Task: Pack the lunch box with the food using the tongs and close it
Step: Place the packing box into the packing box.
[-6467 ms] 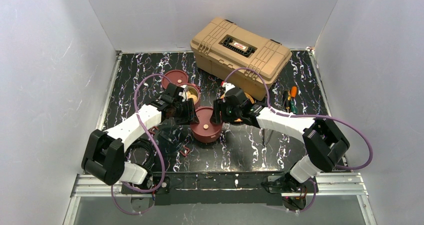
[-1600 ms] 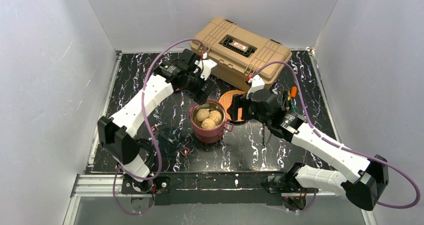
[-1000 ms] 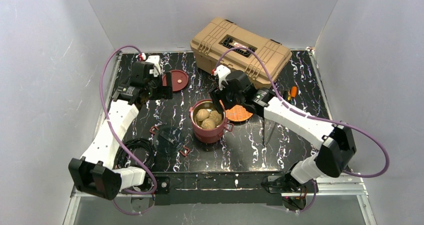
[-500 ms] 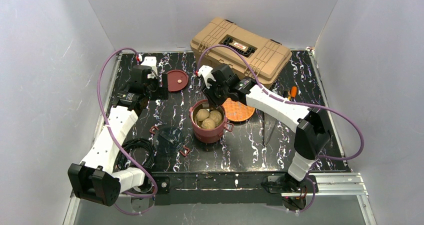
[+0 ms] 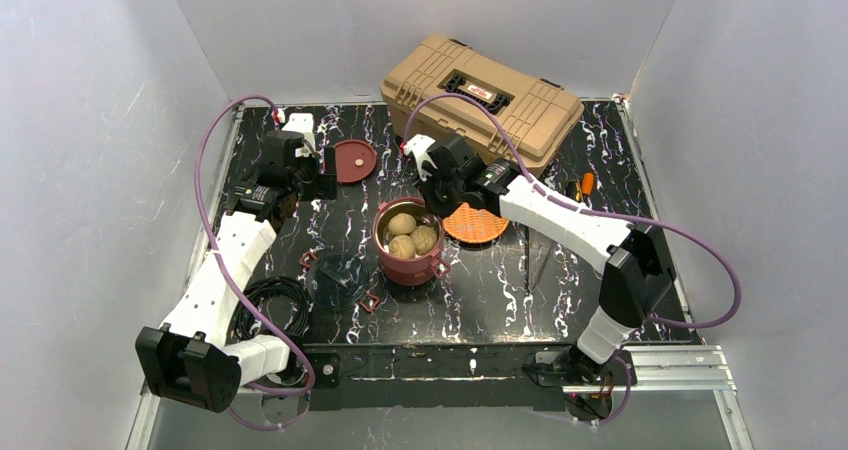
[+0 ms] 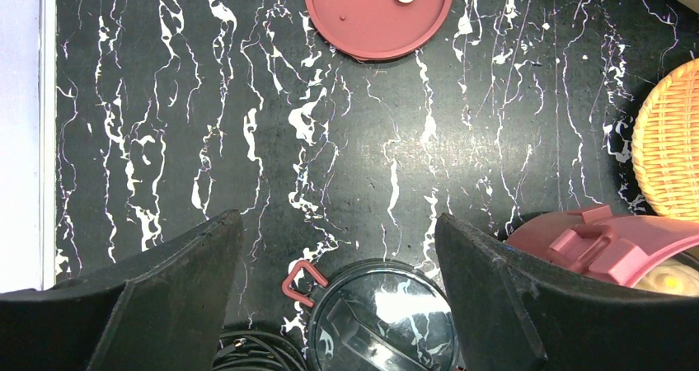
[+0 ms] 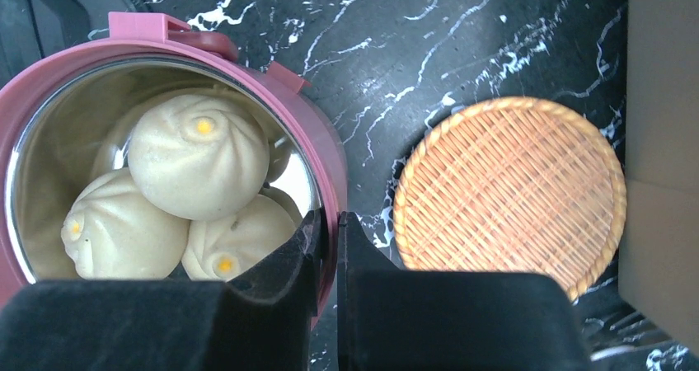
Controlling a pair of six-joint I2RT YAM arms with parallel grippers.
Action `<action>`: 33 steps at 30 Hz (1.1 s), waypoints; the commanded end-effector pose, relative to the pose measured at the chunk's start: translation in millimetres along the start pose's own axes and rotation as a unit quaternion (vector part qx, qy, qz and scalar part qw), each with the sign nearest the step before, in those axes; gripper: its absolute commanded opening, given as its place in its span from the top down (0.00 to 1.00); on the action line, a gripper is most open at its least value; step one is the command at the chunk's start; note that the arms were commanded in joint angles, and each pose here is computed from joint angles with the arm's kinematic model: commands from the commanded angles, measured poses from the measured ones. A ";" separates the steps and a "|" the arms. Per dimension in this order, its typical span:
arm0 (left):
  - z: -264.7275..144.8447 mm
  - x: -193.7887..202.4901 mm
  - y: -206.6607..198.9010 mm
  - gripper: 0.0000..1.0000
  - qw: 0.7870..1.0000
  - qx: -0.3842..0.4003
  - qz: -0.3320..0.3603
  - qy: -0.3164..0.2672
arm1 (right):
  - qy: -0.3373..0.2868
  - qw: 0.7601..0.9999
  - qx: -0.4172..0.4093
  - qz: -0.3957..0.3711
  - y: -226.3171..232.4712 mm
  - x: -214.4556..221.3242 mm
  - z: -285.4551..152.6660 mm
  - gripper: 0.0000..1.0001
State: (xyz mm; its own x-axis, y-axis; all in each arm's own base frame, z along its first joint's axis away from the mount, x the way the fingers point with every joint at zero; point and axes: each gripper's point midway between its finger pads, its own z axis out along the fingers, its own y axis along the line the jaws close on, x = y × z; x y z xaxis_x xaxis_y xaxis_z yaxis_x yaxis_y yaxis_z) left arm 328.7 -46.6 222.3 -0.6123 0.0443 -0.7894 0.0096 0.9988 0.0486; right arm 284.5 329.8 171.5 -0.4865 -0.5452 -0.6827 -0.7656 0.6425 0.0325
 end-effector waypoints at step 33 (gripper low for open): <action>0.1 2.4 -9.8 0.15 1.000 0.027 -0.013 0.008 | -0.070 0.946 0.093 0.301 1.6 0.1 -33.8 0.99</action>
State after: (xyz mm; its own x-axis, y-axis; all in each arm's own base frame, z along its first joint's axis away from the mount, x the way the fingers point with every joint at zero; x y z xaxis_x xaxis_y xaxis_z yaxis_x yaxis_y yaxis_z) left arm 328.3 -55.1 220.2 -0.6198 0.0286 -0.7842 0.0345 0.9994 0.0092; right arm 266.0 293.7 167.7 -0.7843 -0.0576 -0.6177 -0.2671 0.9300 0.2525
